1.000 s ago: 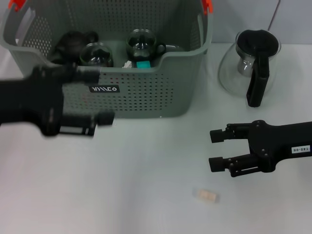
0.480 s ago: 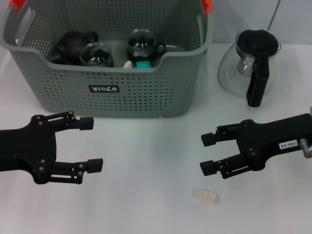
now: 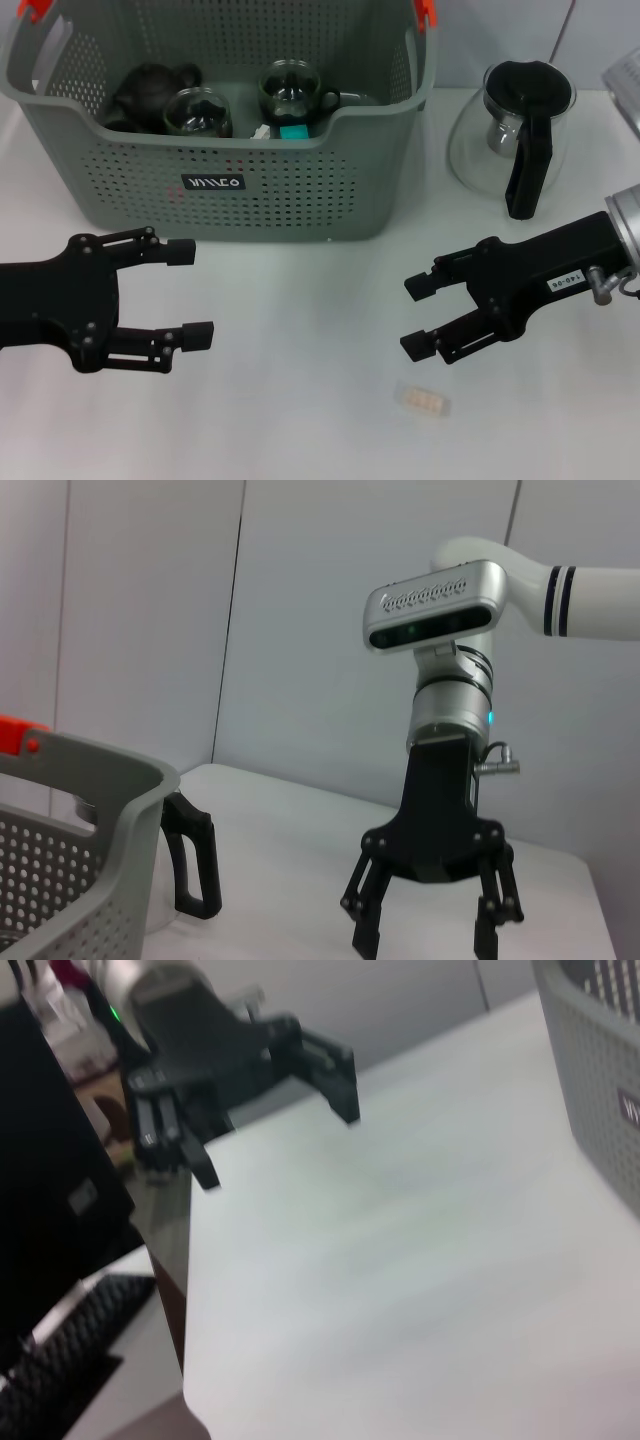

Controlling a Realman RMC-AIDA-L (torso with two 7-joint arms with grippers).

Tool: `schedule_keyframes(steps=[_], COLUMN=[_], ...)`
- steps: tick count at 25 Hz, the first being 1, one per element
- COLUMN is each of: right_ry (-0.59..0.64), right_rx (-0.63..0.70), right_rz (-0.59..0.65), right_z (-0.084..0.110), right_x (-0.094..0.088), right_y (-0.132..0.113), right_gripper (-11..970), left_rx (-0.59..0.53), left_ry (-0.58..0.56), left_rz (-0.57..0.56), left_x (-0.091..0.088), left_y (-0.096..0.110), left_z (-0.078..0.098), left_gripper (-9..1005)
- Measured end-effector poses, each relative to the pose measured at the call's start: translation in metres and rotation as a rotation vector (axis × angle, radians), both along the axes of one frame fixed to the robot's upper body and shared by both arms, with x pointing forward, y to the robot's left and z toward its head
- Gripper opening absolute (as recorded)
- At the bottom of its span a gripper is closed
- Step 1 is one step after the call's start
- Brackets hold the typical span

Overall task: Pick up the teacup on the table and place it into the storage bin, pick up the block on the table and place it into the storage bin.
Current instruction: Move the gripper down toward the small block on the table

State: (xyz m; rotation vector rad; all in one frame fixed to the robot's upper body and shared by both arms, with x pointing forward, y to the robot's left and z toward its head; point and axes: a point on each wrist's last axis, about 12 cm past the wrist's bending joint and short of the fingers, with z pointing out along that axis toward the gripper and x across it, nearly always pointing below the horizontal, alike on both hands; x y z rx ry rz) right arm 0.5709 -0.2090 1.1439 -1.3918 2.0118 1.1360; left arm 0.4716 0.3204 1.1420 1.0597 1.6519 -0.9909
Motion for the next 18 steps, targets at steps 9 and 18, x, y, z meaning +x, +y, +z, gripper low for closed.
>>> schedule_keyframes(steps=[9, 18], right_ry=[0.035, 0.039], right_rx=[-0.152, -0.276], right_rz=[0.026, 0.065], right_z=[0.004, 0.003], right_x=[0.003, 0.004], right_y=[0.016, 0.031], right_gripper=[895, 893], left_rx=[0.0, 0.014], left_ry=[0.023, 0.058], left_rz=[-0.016, -0.036], left_x=[0.009, 0.013], left_y=[-0.001, -0.005], left_z=[-0.002, -0.007], left_gripper=[908, 908])
